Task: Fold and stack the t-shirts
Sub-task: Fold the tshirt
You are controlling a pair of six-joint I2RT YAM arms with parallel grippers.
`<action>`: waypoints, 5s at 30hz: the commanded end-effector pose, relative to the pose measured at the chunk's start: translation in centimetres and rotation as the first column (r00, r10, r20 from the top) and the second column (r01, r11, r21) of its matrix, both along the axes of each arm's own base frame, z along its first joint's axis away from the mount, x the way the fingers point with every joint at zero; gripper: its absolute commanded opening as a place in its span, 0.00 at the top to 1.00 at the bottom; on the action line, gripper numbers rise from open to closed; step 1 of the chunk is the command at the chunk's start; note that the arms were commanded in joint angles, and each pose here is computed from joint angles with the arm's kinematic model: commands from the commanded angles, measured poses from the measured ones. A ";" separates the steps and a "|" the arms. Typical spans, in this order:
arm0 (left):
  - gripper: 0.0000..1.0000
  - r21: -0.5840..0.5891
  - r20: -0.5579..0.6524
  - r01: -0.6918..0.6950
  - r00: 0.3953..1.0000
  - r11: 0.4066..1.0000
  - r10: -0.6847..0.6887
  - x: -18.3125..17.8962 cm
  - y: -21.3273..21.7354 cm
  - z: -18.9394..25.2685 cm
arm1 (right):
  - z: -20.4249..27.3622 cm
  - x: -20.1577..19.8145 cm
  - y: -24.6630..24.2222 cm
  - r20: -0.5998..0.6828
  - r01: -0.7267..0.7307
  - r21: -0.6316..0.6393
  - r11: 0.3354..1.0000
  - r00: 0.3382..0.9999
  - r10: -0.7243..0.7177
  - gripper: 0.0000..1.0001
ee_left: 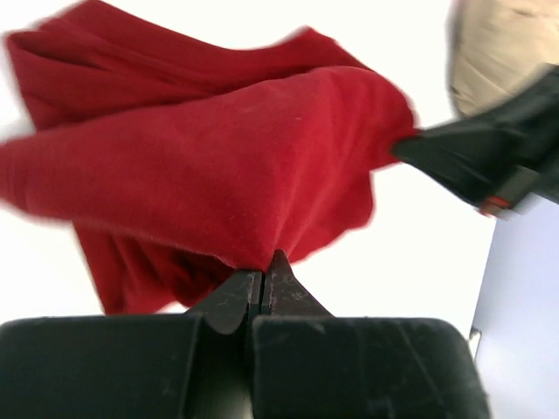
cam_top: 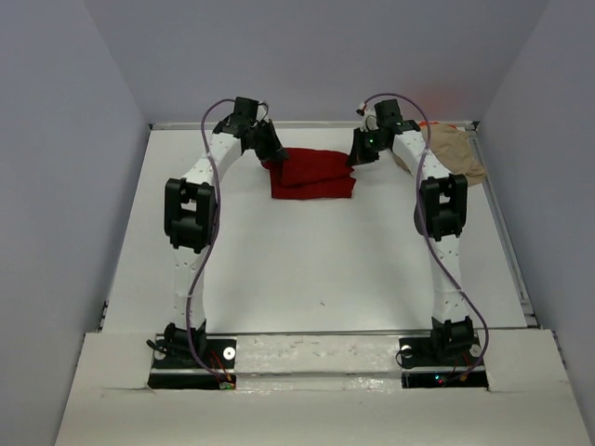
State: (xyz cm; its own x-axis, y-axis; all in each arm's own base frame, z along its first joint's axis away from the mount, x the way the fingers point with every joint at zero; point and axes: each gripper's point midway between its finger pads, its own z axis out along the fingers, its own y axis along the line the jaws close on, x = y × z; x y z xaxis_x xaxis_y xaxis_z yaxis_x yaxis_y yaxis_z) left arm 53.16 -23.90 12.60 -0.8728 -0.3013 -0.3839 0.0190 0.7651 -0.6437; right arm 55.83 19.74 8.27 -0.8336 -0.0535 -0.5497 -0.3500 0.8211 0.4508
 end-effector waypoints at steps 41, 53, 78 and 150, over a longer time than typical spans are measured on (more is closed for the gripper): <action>1.00 -0.055 0.169 0.418 0.899 0.907 -0.405 -26.9 -1.7 13.6 | 16.5 -30.1 6.7 0.187 0.165 -0.208 0.964 0.974 -0.126 0.16; 1.00 -0.084 0.167 0.464 0.879 0.882 -0.447 -30.1 -1.3 14.9 | 14.2 -27.5 8.5 0.198 0.185 -0.266 0.946 0.971 -0.135 0.64; 0.01 -0.021 0.098 0.235 0.968 0.972 -0.232 -28.4 -0.1 14.1 | 9.3 -22.5 6.7 0.102 0.216 -0.308 0.926 0.976 -0.194 1.00; 0.04 -0.061 0.180 0.178 0.970 0.982 -0.165 -16.7 1.3 12.0 | 11.8 -9.1 17.7 0.185 -0.412 0.175 0.894 0.906 0.381 1.00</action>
State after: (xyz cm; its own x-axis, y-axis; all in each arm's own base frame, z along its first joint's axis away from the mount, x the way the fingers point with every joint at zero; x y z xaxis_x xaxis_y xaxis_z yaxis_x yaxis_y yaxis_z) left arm 36.41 -22.41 23.71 -0.8559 -0.1960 -0.4786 0.2107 0.7130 -0.6688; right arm 47.01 34.71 9.61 -0.8297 -0.2676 -0.4898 -0.5298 0.6537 0.5404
